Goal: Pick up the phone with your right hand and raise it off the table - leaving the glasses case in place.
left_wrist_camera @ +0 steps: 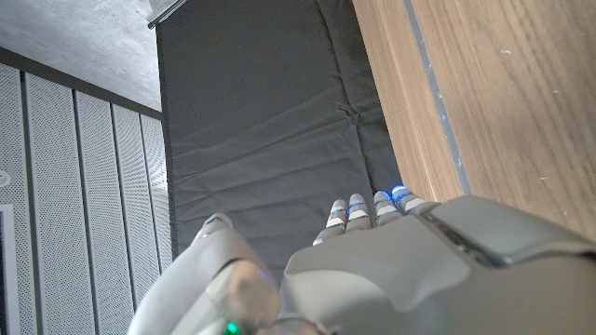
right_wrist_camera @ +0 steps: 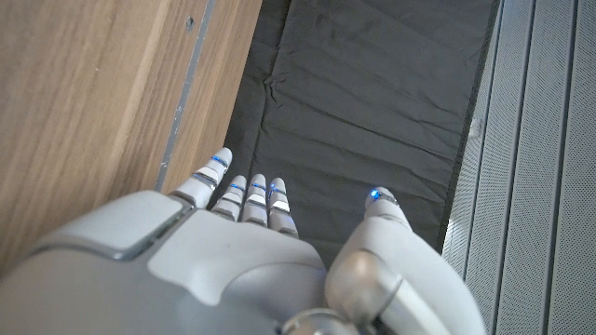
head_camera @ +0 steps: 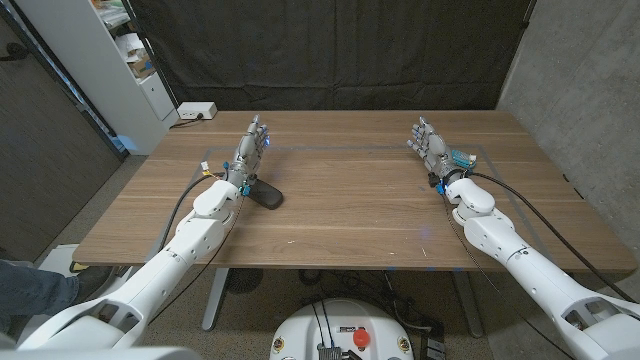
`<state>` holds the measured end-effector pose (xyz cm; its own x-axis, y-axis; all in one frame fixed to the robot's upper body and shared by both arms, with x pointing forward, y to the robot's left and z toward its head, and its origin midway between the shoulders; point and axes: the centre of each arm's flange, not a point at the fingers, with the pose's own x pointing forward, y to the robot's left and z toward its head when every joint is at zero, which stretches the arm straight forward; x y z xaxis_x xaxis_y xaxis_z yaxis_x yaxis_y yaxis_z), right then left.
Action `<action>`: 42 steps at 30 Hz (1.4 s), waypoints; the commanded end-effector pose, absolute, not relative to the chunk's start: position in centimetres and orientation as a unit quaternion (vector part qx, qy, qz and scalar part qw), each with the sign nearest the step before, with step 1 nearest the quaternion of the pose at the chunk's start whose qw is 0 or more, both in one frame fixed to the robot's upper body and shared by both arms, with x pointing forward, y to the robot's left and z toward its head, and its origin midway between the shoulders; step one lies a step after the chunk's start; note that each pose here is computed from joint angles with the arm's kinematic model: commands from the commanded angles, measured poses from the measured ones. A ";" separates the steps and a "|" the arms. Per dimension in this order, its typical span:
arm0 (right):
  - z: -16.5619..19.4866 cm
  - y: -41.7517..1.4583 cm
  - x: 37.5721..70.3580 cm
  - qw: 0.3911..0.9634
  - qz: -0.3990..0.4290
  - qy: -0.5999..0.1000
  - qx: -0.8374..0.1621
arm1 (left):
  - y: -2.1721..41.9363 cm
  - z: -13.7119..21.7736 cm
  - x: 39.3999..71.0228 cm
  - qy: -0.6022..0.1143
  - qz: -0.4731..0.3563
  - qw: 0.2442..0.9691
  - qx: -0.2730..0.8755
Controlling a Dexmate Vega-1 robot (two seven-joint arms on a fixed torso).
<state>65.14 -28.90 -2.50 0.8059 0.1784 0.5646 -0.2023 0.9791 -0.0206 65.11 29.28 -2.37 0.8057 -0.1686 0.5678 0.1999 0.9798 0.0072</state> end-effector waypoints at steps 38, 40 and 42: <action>-1.0 -29.0 63.3 0.941 0.093 -0.322 -0.041 | 28.5 -2.2 64.6 -0.292 -0.109 0.950 -0.007; -0.9 -29.0 63.2 0.941 0.090 -0.322 -0.051 | 28.6 -2.2 64.6 -0.291 -0.109 0.950 -0.005; -0.8 -29.0 63.2 0.941 0.087 -0.321 -0.053 | 28.7 -2.3 64.5 -0.291 -0.108 0.950 -0.005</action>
<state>63.60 -28.90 -1.32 0.7814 0.1935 0.5932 -0.1621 0.9810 -0.1064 64.78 28.55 -2.25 0.8056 -0.2027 0.5567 0.2135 0.9758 0.0465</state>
